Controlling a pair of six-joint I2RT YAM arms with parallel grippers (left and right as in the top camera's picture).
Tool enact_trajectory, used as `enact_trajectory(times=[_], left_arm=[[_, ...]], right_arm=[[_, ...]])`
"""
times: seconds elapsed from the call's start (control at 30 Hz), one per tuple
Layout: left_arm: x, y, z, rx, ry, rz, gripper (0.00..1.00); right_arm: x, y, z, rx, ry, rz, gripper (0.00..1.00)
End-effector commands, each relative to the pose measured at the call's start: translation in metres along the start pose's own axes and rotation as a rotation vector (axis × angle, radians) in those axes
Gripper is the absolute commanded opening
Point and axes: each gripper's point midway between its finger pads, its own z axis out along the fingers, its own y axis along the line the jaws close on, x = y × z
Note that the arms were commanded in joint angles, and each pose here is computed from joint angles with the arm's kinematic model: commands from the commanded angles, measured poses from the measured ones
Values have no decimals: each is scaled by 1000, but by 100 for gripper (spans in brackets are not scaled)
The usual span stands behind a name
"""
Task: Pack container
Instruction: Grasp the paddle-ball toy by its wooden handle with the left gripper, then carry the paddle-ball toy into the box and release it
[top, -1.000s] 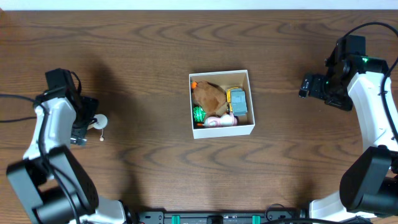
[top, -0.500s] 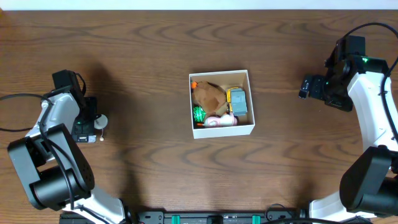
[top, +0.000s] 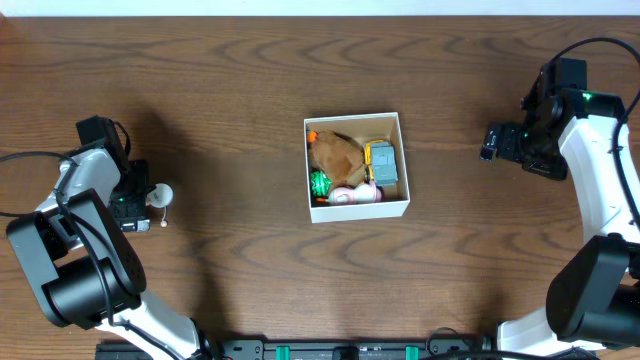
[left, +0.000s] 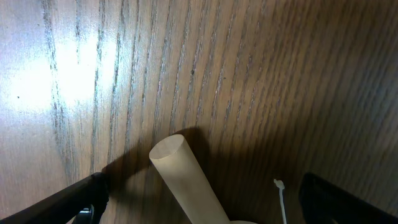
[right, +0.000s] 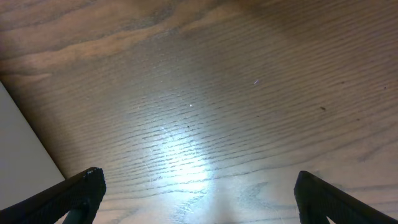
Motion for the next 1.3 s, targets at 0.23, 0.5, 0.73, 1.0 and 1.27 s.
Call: enact_trajectory(times=[0.23,0.5,0.73,1.0,1.27], left_arm=[[9,16,23,-68,46,-14,61],[9,16,23,-72,47,-13,34],[10,20,23,-86,52,-4,25],[16,18,23,-75,86,-6,6],[18,-4,3,27,102,98,6]], right_arm=[[3,-1,2,-1,13,-12,99],[3,-1,2,-1,12,-12,99],[3,-1,2,-1,12,-12,99],[2,-1,2,-1,11,-12,99],[2,-1,2,-2,7,-19,99]])
